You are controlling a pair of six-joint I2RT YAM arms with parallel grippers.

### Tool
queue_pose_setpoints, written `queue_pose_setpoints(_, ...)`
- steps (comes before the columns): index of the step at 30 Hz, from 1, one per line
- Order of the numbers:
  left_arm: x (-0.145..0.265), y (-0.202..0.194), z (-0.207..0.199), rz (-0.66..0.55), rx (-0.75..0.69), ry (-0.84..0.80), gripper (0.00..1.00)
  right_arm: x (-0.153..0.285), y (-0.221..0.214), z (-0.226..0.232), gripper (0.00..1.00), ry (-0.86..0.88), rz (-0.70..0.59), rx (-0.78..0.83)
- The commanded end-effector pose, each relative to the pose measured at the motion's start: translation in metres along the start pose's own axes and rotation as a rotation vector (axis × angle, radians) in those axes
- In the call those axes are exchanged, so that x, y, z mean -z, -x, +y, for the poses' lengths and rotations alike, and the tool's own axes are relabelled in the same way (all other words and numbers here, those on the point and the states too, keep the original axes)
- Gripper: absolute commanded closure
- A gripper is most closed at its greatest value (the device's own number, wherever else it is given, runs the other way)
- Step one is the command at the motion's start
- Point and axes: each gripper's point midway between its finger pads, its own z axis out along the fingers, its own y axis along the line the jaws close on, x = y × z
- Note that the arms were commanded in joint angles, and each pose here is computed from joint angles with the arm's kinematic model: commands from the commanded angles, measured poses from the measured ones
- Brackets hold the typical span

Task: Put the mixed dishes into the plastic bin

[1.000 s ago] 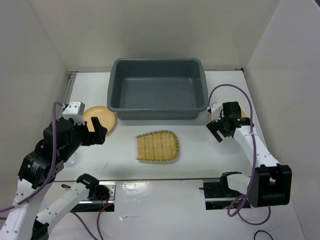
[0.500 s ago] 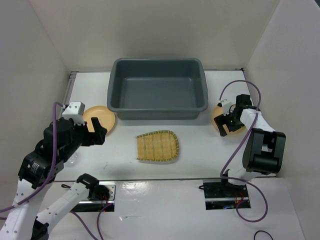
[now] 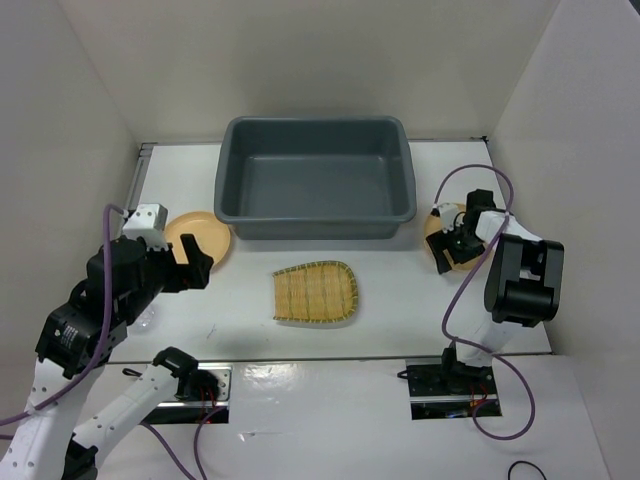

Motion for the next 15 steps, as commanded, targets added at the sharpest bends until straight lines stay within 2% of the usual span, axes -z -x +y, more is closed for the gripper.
queue_pose_setpoints(1,0.007,0.011,0.002,-0.050,0.024,0.009,0.00,-0.013,-0.001,0.004,0.18,0.031,0.007,-0.021)
queue_pose_setpoints(3,0.009,0.012,0.004,-0.062,0.027,0.016,0.00,-0.011,0.000,0.004,0.28,0.026,0.000,-0.030)
queue_pose_setpoints(4,0.009,0.012,0.004,-0.062,0.036,0.016,0.00,-0.011,0.000,0.004,0.38,0.025,0.000,-0.030)
queue_pose_setpoints(6,0.009,0.012,0.004,-0.062,0.036,0.016,0.00,-0.011,0.000,0.005,0.49,0.025,0.000,-0.041)
queue_pose_setpoints(7,0.006,0.014,0.002,-0.061,0.036,0.016,0.00,-0.007,0.003,0.004,0.61,0.020,-0.007,-0.048)
queue_pose_setpoints(9,0.006,0.014,0.003,-0.060,0.023,0.017,0.00,-0.001,0.012,-0.002,0.75,-0.004,-0.026,-0.058)
queue_pose_setpoints(10,0.004,0.014,0.004,-0.065,0.024,0.025,0.00,0.005,0.015,-0.003,0.88,-0.010,-0.035,-0.071)
queue_pose_setpoints(12,0.004,0.014,0.006,-0.068,0.024,0.034,0.00,0.021,0.025,-0.005,0.99,-0.022,-0.054,-0.086)
queue_pose_setpoints(15,0.006,0.018,0.007,-0.088,0.029,0.038,0.00,0.061,0.045,-0.006,1.00,-0.052,-0.135,-0.081)
